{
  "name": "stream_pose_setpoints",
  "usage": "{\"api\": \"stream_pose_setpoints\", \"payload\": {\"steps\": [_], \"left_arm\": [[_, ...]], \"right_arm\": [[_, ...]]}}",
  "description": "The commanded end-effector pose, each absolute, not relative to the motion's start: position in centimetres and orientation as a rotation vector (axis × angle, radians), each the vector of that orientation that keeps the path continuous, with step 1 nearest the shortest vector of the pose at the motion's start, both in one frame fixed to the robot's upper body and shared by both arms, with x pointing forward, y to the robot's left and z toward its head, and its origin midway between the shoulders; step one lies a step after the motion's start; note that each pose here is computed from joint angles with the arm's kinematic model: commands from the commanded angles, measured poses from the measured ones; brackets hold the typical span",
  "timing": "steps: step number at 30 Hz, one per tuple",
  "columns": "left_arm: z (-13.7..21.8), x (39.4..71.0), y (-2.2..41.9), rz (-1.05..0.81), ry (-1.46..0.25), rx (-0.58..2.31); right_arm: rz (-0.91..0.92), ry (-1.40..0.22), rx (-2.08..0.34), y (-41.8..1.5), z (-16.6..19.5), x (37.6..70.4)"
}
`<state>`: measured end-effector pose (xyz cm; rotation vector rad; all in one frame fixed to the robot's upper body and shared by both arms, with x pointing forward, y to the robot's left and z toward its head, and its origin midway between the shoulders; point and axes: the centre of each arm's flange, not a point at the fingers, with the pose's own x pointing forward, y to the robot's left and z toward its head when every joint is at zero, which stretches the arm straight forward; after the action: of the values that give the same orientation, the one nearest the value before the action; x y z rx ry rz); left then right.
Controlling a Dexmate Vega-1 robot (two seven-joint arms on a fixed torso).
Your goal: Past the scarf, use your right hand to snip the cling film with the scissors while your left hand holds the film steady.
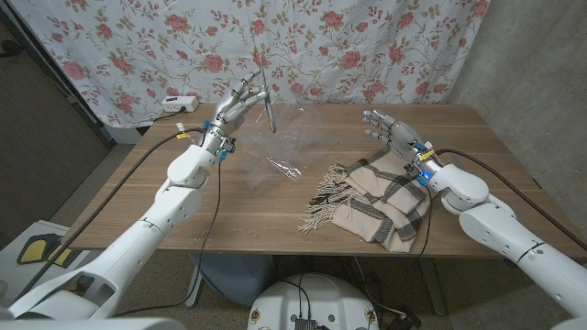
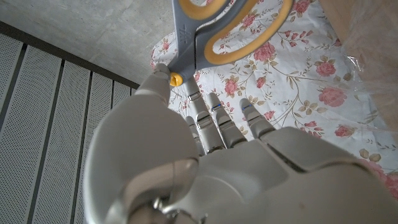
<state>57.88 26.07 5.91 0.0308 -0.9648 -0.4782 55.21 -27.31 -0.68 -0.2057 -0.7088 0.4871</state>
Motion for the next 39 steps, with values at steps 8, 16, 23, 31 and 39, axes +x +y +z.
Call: {"api": "stream_pose_setpoints", "payload": {"steps": [8,16,23,31,39], "left_arm": [[6.3,58.8,24.6,-0.596,-0.937,-0.045],[6.6,59.5,23.8,-0.65,-0.918,-0.048],[6.5,60.0,23.1,-0.678,-0.903,-0.056],[6.4,60.6,22.5,-0.711,-0.881,-0.072],[6.4,61.0,22.1,-0.736,-0.87,-0.087]], "right_arm": [[0.554,-0.696,-0.216,-25.5,-0.9,55.3],[0.581,-0.691,-0.23,-24.8,-0.9,55.3],[0.579,-0.675,-0.246,-24.3,-0.9,55.1],[0.575,-0.659,-0.266,-23.5,-1.1,54.6],[0.577,-0.659,-0.257,-22.9,-1.5,54.4]]}}
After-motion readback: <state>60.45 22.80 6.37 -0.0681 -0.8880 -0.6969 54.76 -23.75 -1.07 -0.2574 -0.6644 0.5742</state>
